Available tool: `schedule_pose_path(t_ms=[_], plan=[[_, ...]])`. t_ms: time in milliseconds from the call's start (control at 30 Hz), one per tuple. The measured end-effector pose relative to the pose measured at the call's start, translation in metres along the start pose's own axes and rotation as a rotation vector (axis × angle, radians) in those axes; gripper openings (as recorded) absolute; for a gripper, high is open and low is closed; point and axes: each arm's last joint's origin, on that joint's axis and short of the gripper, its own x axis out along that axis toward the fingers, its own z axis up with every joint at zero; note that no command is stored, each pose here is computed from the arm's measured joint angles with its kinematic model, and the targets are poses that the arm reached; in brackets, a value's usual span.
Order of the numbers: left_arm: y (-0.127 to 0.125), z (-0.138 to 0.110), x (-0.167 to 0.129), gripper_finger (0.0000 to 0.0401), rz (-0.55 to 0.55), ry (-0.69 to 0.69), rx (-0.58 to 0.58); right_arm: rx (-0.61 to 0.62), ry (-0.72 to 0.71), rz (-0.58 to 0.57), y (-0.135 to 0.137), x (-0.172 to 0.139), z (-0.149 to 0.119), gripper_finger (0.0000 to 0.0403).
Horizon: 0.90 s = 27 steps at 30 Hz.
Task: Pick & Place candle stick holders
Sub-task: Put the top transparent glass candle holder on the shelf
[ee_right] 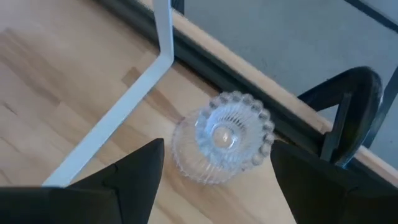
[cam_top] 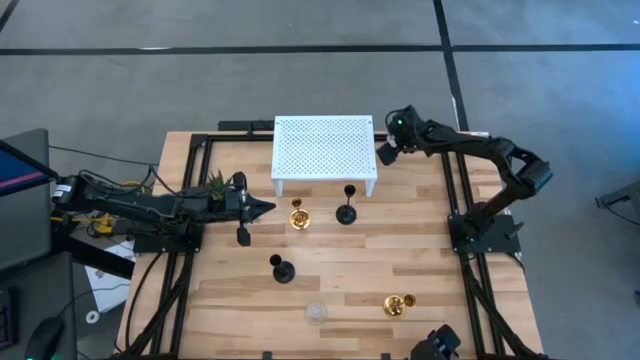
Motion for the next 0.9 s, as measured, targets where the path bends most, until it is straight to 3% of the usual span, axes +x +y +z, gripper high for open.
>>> schedule_pose_path(t_ms=[267, 633, 767, 900], plan=[[0.000, 0.000, 0.000, 0.0008, 0.000, 0.000, 0.000, 0.009, -0.027, 0.015, -0.001, 0.004, 0.003, 0.0285], [0.000, 0.000, 0.000, 0.0008, -0.001, 0.001, -0.026, 0.001, 0.041, 0.003, -0.004, 0.028, -0.005, 0.0282], [0.000, 0.000, 0.000, 0.0008, -0.001, 0.002, -0.026, -0.009, -0.005, -0.018, -0.003, 0.022, 0.000, 0.0252], [0.000, 0.000, 0.000, 0.0008, -0.001, 0.002, -0.026, -0.004, -0.044, -0.018, -0.004, 0.018, 0.004, 0.0198]])
